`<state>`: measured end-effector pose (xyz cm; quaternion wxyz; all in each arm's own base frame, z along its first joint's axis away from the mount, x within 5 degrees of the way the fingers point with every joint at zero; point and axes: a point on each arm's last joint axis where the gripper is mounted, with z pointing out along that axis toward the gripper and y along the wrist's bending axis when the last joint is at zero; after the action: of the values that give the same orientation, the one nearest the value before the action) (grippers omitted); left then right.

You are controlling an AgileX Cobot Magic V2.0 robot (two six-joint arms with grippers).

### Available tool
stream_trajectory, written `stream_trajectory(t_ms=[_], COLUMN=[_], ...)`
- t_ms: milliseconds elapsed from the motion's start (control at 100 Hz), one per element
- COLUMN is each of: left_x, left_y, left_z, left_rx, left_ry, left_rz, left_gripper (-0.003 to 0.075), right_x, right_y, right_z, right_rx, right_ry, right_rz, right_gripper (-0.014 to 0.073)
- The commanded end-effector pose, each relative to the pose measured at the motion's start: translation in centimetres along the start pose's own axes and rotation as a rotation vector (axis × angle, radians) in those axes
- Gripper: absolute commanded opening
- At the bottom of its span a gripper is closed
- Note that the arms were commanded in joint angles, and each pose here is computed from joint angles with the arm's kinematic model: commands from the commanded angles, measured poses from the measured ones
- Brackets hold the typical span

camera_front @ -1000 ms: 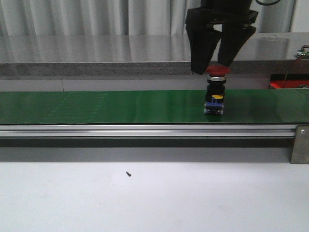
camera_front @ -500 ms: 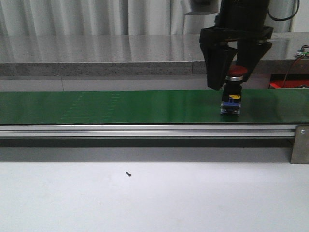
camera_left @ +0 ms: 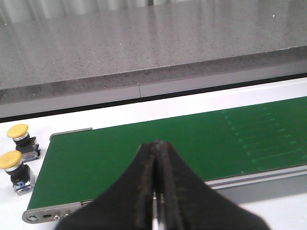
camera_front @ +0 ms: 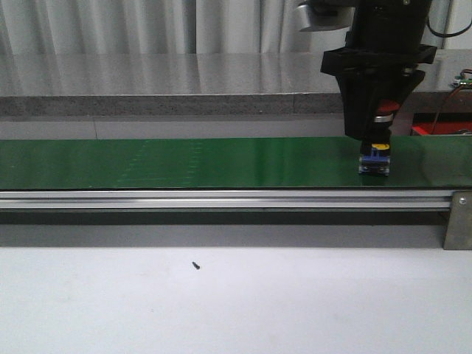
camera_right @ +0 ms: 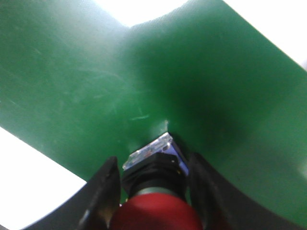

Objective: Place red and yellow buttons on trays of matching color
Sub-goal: 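Grasp the second red button off the belt with the right gripper, then lower the red button into the red tray and open the right gripper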

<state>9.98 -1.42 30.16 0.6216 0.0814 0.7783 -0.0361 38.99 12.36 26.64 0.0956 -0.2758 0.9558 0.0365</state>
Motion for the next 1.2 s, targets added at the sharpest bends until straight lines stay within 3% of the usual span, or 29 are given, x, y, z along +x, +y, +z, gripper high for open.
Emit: stream_trajectory(t_ms=[0, 290, 590, 750, 920, 1190], left_x=[-1.4, -1.4, -1.4, -1.4, -1.4, -1.4], left_y=[0.3, 0.3, 0.3, 0.3, 0.3, 0.3], left_z=[-0.2, -0.2, -0.2, -0.2, -0.2, -0.2], left_rx=[-0.029, -0.029, -0.029, -0.029, -0.029, -0.029], left_ry=[-0.09, -0.09, -0.09, -0.09, -0.09, -0.09], left_rz=[-0.023, -0.023, -0.023, -0.023, -0.023, -0.023], left_gripper=[-0.0012, -0.0012, -0.0012, -0.0012, -0.0012, -0.0012], right_x=[1.1, 2.4, 5.8, 8.2, 9.3, 6.7], right_y=[0.5, -4.1, -12.6, -17.5, -21.6, -24.3], right_z=[-3.4, -7.2, -11.8, -13.6, -13.3, -10.7], right_rx=[-0.013, 0.032, 0.145, 0.13, 0.097, 0.107], right_ry=[0.012, -0.096, -0.222, -0.324, -0.4, -0.427], right_rz=[0.004, 0.127, 0.314, 0.443, 0.536, 0.512], right_gripper=[0.0174, 0.0174, 0.0174, 0.0174, 0.0174, 0.0174])
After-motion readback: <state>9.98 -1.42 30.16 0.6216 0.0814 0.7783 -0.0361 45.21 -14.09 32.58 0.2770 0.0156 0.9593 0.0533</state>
